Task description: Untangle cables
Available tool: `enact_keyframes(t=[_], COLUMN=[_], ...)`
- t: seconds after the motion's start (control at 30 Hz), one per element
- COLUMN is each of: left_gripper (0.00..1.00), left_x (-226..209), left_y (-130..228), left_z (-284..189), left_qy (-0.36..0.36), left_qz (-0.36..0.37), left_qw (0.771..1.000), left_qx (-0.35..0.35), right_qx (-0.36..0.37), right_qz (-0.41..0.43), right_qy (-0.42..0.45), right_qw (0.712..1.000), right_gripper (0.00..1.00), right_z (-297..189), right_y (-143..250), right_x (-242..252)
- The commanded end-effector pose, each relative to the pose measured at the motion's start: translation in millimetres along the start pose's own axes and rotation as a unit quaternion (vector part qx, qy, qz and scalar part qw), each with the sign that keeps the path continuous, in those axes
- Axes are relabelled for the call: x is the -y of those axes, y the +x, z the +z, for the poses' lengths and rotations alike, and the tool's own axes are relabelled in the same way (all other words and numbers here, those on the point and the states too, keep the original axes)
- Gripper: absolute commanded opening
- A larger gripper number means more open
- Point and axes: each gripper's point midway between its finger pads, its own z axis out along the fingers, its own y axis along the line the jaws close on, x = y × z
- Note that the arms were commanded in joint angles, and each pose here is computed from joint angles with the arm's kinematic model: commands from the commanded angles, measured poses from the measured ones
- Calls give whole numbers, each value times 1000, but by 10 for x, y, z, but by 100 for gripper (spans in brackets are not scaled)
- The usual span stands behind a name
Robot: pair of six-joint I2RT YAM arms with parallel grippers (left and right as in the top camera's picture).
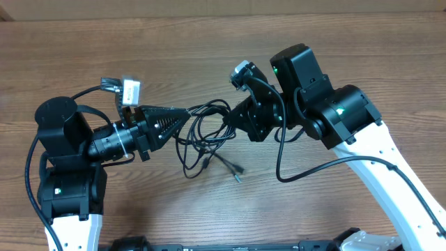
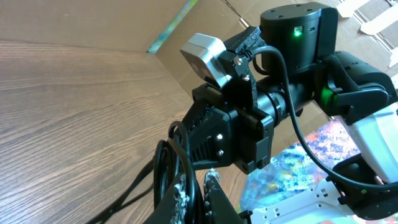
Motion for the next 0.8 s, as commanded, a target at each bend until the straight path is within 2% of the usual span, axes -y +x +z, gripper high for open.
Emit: enact_keyframes(t=[0.0, 0.13, 0.3, 0.43, 0.53, 0.67, 0.77], left_gripper=[7, 7, 7, 8, 14, 15, 15], left_x=[148, 128, 78, 70, 61, -149, -483], left_y=[-106, -121, -168, -181, -172, -63, 175], left_z=[-83, -101, -192, -235, -237, -244, -301], left_qy=[4, 0, -8, -7, -8, -54, -139], left_qz=[29, 28, 26, 25, 20, -54, -179], left_qw=[999, 999, 999, 999, 999, 997, 973], left_qx=[16, 19, 30, 33, 32, 32, 31], right_qx=[-24, -27, -15, -12, -6, 9, 24], right_qz=[54, 70, 141, 141, 139, 97, 88], right_qy=[175, 199, 283, 252, 206, 77, 48], right_qw=[983, 977, 949, 957, 969, 992, 995], right_gripper=[4, 4, 4, 4, 4, 4, 4], right_z=[-148, -229, -417, -366, -292, -168, -156], right_y=[179, 227, 288, 265, 212, 63, -21], right_x=[816, 960, 1285, 1200, 1060, 646, 553])
